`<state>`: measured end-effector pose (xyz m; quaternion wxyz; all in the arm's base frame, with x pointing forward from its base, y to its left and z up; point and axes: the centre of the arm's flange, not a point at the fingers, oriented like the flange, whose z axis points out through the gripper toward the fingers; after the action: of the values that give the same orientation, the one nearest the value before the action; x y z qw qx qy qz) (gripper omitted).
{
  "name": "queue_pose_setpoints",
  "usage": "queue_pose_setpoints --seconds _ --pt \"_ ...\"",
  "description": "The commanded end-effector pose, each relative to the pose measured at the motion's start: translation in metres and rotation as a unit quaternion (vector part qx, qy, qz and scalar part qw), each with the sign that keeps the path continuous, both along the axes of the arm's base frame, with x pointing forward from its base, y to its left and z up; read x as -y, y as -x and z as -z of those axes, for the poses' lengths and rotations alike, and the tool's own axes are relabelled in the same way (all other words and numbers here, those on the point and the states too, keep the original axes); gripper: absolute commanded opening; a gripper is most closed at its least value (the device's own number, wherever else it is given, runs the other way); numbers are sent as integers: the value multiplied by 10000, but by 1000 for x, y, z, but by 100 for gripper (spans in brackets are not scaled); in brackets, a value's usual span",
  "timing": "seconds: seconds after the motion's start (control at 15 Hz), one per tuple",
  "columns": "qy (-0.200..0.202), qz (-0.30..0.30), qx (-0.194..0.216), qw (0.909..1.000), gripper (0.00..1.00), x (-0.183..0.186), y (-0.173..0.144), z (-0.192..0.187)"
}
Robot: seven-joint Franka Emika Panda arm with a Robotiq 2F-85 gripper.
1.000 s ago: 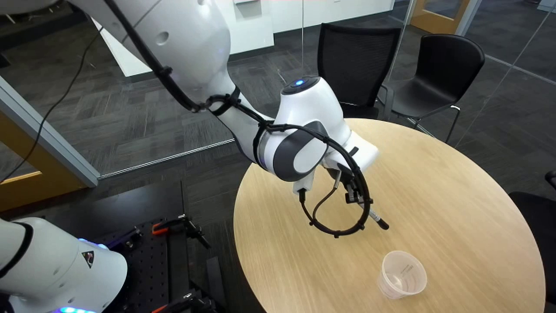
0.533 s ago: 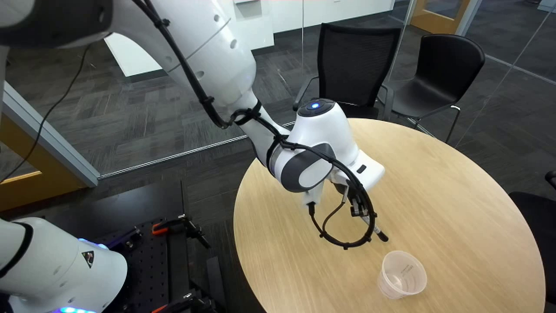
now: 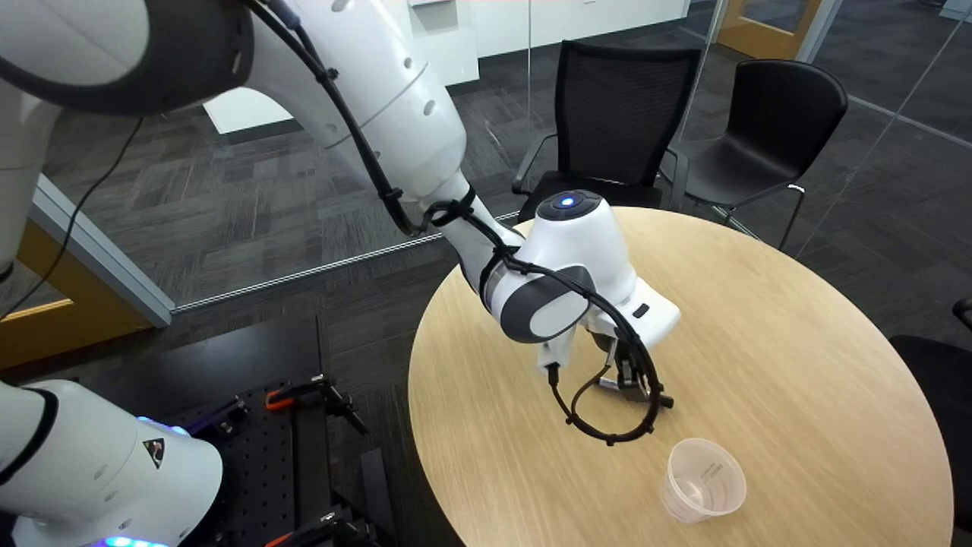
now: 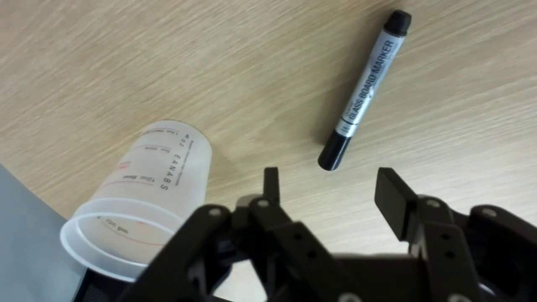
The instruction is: Remove the marker from the cup and then move the cup to the left
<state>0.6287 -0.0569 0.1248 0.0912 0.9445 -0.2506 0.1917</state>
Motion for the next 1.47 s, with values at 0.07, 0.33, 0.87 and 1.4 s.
queue_pose_setpoints --seconds 0.07,0.33,0.87,1.4 --pt "24 522 86 9986 99 27 6 -39" --pt "5 1237 63 9923 100 66 9 -75" --pt "-411 924 -924 9906 100 109 1 -92" --pt "-626 22 -1171 9911 100 123 -12 -67"
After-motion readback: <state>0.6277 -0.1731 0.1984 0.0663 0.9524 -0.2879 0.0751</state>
